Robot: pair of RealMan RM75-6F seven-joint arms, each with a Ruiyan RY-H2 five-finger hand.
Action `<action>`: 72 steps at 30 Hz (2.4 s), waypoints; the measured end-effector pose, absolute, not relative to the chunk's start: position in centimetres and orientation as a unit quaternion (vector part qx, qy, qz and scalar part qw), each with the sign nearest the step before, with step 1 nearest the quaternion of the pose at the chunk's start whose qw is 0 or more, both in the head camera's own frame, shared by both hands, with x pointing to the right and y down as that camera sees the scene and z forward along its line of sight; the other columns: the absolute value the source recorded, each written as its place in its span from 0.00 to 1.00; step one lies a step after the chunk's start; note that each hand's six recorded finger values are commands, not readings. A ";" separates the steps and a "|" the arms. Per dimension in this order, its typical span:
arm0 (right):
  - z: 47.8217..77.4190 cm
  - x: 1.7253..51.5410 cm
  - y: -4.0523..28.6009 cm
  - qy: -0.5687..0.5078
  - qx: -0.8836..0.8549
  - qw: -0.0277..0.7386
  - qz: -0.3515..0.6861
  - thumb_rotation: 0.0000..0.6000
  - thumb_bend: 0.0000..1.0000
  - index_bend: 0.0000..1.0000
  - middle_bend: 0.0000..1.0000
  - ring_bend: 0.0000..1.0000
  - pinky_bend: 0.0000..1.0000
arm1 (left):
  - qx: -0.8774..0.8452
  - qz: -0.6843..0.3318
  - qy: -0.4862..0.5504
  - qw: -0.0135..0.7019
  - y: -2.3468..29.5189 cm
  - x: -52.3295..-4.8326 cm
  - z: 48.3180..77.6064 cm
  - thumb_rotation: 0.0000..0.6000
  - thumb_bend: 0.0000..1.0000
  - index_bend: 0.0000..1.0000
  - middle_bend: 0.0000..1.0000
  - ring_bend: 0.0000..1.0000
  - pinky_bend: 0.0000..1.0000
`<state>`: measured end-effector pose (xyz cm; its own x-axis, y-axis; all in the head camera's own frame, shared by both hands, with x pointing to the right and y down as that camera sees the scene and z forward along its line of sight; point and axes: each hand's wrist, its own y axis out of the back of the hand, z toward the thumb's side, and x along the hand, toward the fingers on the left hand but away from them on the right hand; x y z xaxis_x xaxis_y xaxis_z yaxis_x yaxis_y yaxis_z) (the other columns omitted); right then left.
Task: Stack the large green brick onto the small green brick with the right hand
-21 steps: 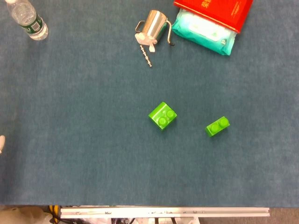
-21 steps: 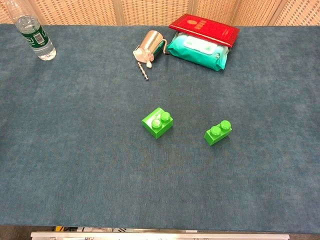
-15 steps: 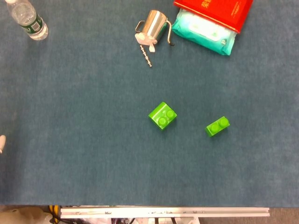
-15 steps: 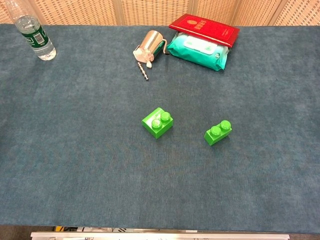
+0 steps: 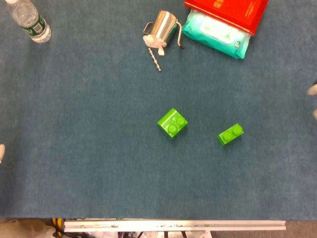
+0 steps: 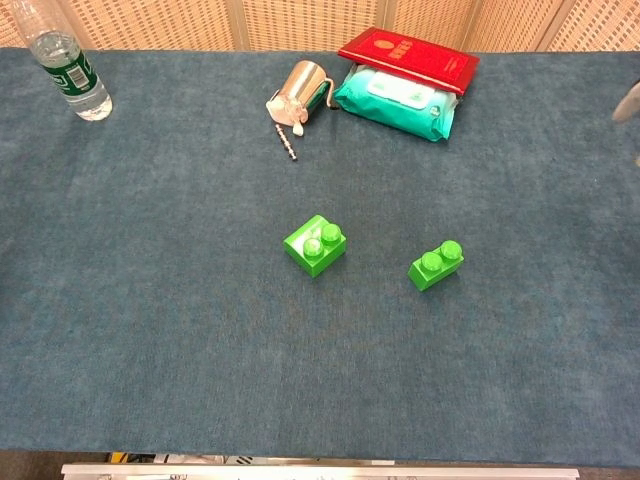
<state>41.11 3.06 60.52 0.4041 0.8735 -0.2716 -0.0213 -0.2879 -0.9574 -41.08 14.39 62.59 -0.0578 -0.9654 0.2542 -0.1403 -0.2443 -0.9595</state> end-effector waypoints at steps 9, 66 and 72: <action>62.9 32.4 2.4 -0.216 -0.732 0.513 0.393 1.00 0.13 0.41 0.38 0.26 0.36 | -0.567 -0.543 0.490 0.379 14.8 -41.5 62.4 1.00 0.28 0.17 0.18 0.18 0.13; 76.4 10.6 2.5 0.005 -0.721 0.556 0.414 1.00 0.21 0.44 0.37 0.21 0.27 | -0.548 -0.551 0.513 0.365 16.1 -44.0 62.1 1.00 0.28 0.17 0.18 0.18 0.13; 75.7 10.6 2.1 -0.010 -0.720 0.558 0.412 1.00 0.26 0.53 0.43 0.28 0.30 | -0.545 -0.552 0.515 0.364 16.3 -44.2 62.0 1.00 0.28 0.17 0.18 0.18 0.12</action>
